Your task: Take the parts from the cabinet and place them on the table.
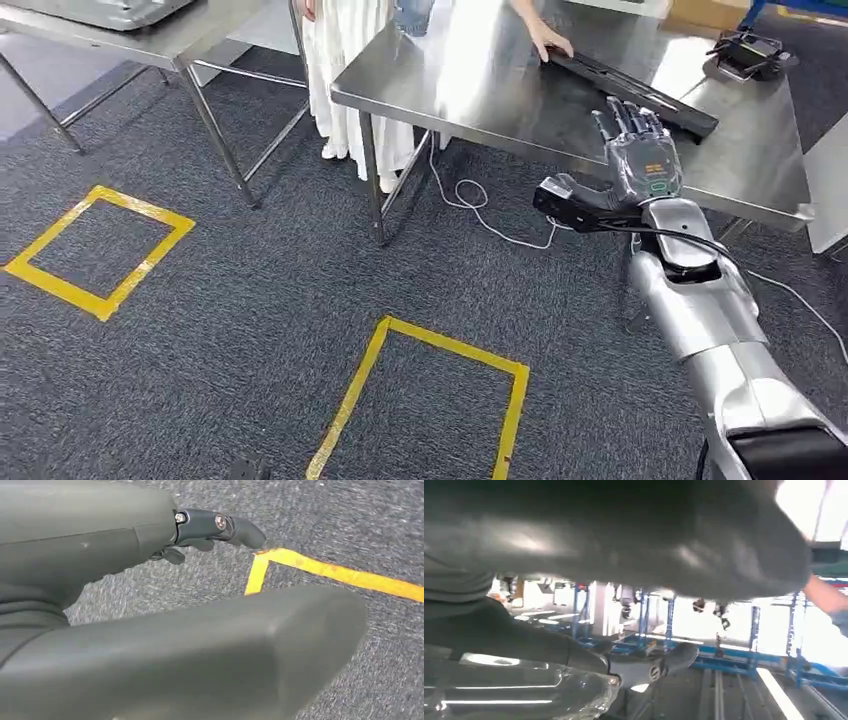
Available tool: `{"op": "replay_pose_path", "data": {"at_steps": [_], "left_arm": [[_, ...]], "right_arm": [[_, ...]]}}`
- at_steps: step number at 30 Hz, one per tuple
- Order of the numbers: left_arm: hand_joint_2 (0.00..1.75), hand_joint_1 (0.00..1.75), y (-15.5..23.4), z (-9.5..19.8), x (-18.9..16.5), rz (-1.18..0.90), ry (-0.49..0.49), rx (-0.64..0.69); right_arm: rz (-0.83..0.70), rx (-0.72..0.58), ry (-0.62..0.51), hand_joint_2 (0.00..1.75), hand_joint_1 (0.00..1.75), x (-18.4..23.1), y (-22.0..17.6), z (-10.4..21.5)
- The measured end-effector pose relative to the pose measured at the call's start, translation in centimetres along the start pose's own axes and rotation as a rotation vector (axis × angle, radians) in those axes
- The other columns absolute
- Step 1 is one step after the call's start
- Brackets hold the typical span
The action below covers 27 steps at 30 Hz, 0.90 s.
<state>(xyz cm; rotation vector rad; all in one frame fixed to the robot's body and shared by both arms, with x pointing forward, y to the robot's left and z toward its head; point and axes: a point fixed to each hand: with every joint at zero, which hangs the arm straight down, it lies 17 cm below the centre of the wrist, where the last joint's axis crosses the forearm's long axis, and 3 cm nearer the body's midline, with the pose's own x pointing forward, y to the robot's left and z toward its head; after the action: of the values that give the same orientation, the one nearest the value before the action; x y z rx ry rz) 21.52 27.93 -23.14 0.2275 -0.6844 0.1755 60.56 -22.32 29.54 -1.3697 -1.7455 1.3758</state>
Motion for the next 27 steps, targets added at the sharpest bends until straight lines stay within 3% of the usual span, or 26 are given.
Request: {"op": "replay_pose_path", "data": {"at_steps": [27], "left_arm": [[0.0, 0.0, 0.3, 0.3, -1.2, -0.013, 0.024, 0.001]], "right_arm": [[0.005, 0.021, -0.05, 0.0, 0.0, 1.9, 1.7, 1.1]]}}
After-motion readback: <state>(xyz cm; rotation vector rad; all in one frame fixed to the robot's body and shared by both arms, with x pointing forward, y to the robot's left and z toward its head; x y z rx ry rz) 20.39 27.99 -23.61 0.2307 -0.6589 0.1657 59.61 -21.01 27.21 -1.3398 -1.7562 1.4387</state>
